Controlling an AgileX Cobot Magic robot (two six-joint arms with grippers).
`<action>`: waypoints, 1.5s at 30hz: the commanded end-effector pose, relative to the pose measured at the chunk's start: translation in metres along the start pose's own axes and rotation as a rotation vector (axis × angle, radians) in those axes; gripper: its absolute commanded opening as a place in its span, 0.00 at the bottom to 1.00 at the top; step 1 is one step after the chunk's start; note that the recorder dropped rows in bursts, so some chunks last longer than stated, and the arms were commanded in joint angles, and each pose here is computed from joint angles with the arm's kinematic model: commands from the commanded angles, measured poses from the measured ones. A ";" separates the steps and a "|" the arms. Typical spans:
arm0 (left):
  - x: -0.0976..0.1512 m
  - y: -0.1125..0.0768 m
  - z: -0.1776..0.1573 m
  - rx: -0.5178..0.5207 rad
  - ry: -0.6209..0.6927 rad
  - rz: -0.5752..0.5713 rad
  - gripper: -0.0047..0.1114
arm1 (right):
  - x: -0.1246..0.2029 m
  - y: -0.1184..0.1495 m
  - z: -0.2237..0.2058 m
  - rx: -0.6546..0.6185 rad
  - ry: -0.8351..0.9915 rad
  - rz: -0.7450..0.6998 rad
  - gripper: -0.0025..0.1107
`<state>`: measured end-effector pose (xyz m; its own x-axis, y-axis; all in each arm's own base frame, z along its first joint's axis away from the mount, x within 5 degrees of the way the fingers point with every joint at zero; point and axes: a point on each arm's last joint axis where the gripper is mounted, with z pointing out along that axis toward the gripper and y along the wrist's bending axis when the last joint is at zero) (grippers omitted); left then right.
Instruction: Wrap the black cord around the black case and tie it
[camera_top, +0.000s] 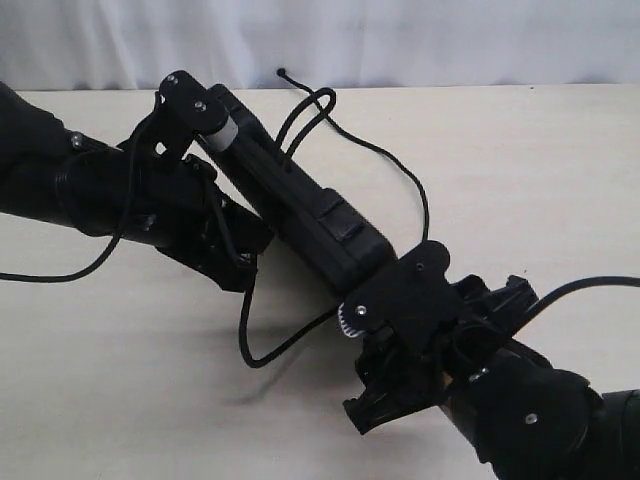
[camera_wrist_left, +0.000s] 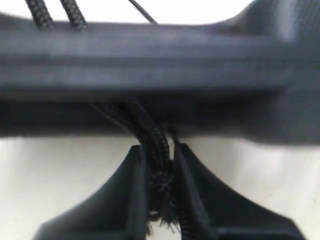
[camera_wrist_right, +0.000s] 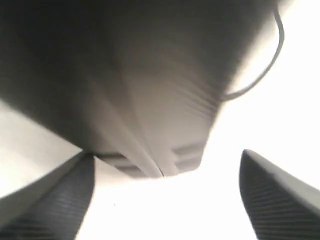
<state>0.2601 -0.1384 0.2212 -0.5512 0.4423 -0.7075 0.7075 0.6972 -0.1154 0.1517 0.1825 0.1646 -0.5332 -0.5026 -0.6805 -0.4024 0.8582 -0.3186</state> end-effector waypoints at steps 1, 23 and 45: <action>-0.010 -0.003 -0.010 -0.024 -0.060 0.020 0.04 | 0.001 -0.003 0.000 0.013 0.026 0.018 0.73; -0.011 0.000 -0.011 -0.057 -0.073 0.020 0.04 | -0.039 -0.043 -0.120 -0.543 -0.158 0.384 0.67; -0.011 0.001 -0.011 -0.074 -0.079 0.019 0.04 | -0.158 -0.151 0.008 -0.610 0.066 0.497 0.57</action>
<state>0.2621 -0.1346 0.2314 -0.5114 0.4260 -0.7463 0.6876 0.7238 -0.0580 0.2837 0.1367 0.3222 -0.7857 -0.1564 -0.5986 -0.4512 0.8068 0.3815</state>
